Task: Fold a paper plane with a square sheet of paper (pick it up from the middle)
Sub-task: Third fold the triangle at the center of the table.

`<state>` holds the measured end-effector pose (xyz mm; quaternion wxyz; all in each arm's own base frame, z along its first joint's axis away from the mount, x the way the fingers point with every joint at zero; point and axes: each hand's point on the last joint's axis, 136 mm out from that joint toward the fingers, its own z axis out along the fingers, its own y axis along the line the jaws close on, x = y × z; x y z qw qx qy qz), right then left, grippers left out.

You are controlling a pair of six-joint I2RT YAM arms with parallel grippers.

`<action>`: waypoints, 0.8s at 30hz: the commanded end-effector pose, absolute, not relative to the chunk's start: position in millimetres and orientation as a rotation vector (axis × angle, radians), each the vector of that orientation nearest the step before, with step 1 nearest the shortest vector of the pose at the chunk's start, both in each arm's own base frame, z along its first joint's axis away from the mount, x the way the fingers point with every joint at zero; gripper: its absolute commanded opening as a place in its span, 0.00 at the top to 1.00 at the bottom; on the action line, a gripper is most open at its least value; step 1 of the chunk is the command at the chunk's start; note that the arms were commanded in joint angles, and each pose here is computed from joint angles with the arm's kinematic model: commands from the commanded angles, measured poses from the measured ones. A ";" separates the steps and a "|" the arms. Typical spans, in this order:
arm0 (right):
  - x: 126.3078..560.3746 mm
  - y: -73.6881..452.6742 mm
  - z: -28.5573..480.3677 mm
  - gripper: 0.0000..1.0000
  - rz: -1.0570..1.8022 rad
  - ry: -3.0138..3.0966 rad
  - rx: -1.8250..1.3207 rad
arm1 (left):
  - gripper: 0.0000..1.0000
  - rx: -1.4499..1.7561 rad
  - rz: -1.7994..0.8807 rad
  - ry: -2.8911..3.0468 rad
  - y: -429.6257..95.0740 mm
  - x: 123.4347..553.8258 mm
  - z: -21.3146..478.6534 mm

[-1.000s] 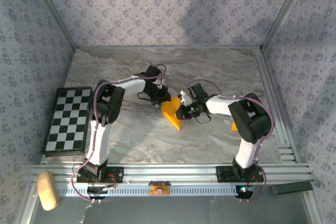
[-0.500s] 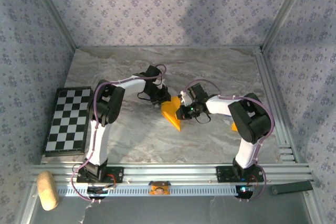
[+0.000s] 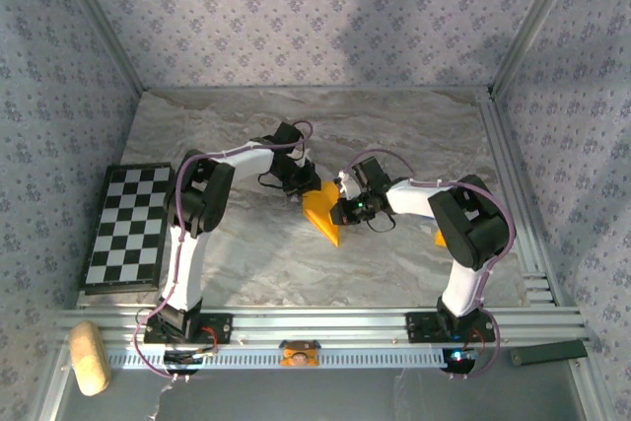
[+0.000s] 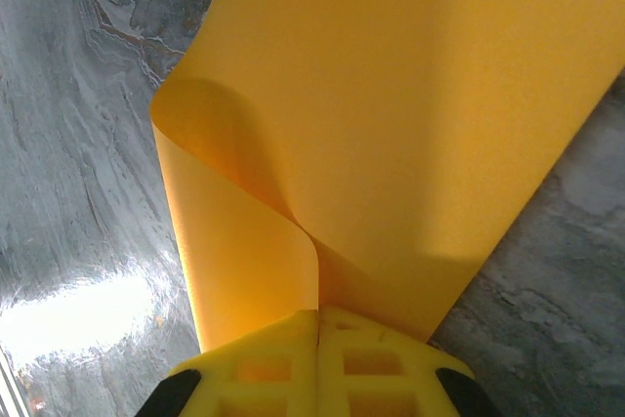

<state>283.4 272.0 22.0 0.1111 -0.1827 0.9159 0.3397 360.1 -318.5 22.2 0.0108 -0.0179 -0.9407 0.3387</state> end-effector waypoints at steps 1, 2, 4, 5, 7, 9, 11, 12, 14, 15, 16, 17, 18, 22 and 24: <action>277.7 266.2 5.7 0.97 0.935 2.754 -0.540 | 0.87 -0.053 0.941 -2.921 -310.4 350.6 4.9; 277.5 265.9 4.9 0.97 0.937 2.756 -0.537 | 0.86 -0.064 0.951 -2.925 -311.7 352.5 7.2; 277.9 267.0 5.1 0.97 0.941 2.751 -0.534 | 0.83 -0.084 0.974 -2.933 -314.7 357.0 14.7; 277.6 267.3 5.0 0.97 0.942 2.752 -0.533 | 0.83 -0.093 0.982 -2.938 -315.5 358.8 17.9; 276.8 266.5 4.3 0.97 0.940 2.754 -0.531 | 0.80 -0.110 1.001 -2.955 -317.1 364.4 27.0; 276.5 265.6 3.8 0.98 0.941 2.754 -0.524 | 0.77 -0.114 1.007 -2.982 -316.3 370.4 36.5; 276.7 266.2 4.0 0.98 0.946 2.751 -0.523 | 0.73 -0.109 1.005 -3.010 -313.9 374.9 44.7; 276.4 266.4 4.0 0.98 0.949 2.751 -0.521 | 0.71 -0.102 1.006 -3.028 -311.9 377.2 50.2; 276.4 266.3 3.9 0.98 0.950 2.750 -0.517 | 0.71 -0.087 1.004 -3.056 -307.4 378.2 57.6; 276.3 266.0 3.3 0.98 0.951 2.752 -0.514 | 0.71 -0.077 1.017 -3.069 -305.2 378.3 63.0; 275.5 266.1 2.8 0.98 0.953 2.753 -0.513 | 0.73 -0.062 1.042 -3.074 -303.9 377.4 68.1; 275.9 266.2 2.9 0.98 0.954 2.751 -0.510 | 0.74 -0.048 1.070 -3.076 -303.2 376.4 72.5; 276.5 266.2 3.0 0.98 0.955 2.749 -0.507 | 0.78 -0.021 1.098 -3.072 -301.6 373.9 76.1; 276.9 266.3 3.4 0.98 0.964 2.746 -0.497 | 0.91 0.023 1.248 -3.042 -301.5 359.5 92.9; 277.4 265.4 3.3 0.98 0.966 2.746 -0.487 | 0.95 0.047 1.346 -3.005 -304.5 350.4 98.6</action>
